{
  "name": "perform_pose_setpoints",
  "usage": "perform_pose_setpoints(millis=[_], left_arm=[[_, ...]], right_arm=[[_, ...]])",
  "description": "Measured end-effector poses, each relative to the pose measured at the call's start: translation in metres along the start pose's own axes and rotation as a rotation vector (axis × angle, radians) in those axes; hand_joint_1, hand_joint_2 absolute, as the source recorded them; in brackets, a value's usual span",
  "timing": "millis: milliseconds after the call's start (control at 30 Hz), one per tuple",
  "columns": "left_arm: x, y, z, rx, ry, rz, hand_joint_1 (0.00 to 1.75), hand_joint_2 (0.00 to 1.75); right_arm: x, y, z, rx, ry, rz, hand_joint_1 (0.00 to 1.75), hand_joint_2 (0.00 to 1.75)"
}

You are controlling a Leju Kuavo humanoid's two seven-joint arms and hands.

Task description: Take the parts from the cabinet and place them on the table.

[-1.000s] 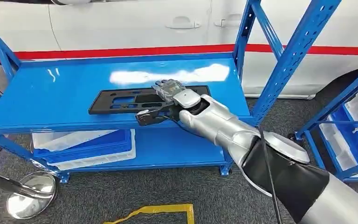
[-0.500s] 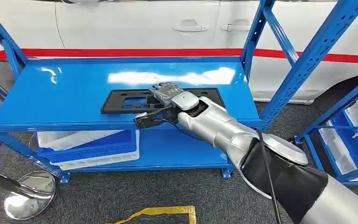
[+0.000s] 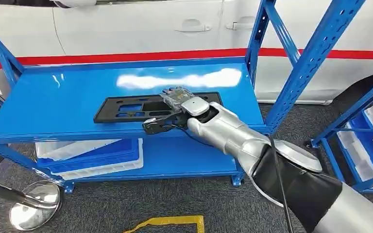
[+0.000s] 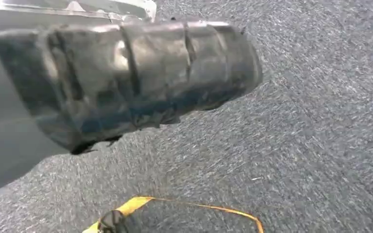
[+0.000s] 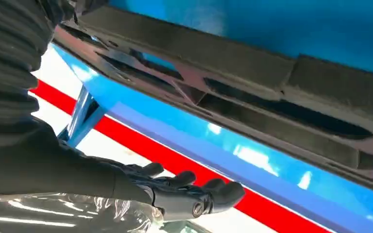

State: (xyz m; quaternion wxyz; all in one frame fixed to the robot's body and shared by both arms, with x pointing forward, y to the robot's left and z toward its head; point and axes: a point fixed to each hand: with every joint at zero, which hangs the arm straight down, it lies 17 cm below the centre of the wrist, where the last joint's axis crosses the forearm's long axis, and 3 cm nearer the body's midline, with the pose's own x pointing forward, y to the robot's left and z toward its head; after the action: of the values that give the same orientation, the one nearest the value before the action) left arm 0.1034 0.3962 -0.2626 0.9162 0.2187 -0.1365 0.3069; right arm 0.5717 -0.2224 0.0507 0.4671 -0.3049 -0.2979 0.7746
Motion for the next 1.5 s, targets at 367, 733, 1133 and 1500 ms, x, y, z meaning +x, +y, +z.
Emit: perform_pose_setpoints(millis=[367, 733, 1133, 1500], left_arm=[[0.001, -0.001, 0.000, -0.002, -0.003, 0.001, 0.00, 0.00], [0.002, -0.001, 0.000, 0.000, -0.004, 0.001, 0.00, 0.00], [0.001, 0.001, 0.000, 0.004, -0.004, 0.000, 0.00, 0.00], [0.003, 0.000, 0.000, 0.001, -0.009, 0.001, 0.00, 0.00]], right_arm=[[-0.001, 0.002, 0.000, 0.003, 0.001, -0.001, 0.00, 1.75], [0.001, 0.013, -0.001, 0.022, 0.000, -0.005, 0.00, 1.75], [0.007, 0.027, -0.003, 0.042, -0.009, -0.009, 0.00, 1.75], [0.006, 0.029, -0.003, 0.044, 0.002, -0.025, 1.75, 1.75]])
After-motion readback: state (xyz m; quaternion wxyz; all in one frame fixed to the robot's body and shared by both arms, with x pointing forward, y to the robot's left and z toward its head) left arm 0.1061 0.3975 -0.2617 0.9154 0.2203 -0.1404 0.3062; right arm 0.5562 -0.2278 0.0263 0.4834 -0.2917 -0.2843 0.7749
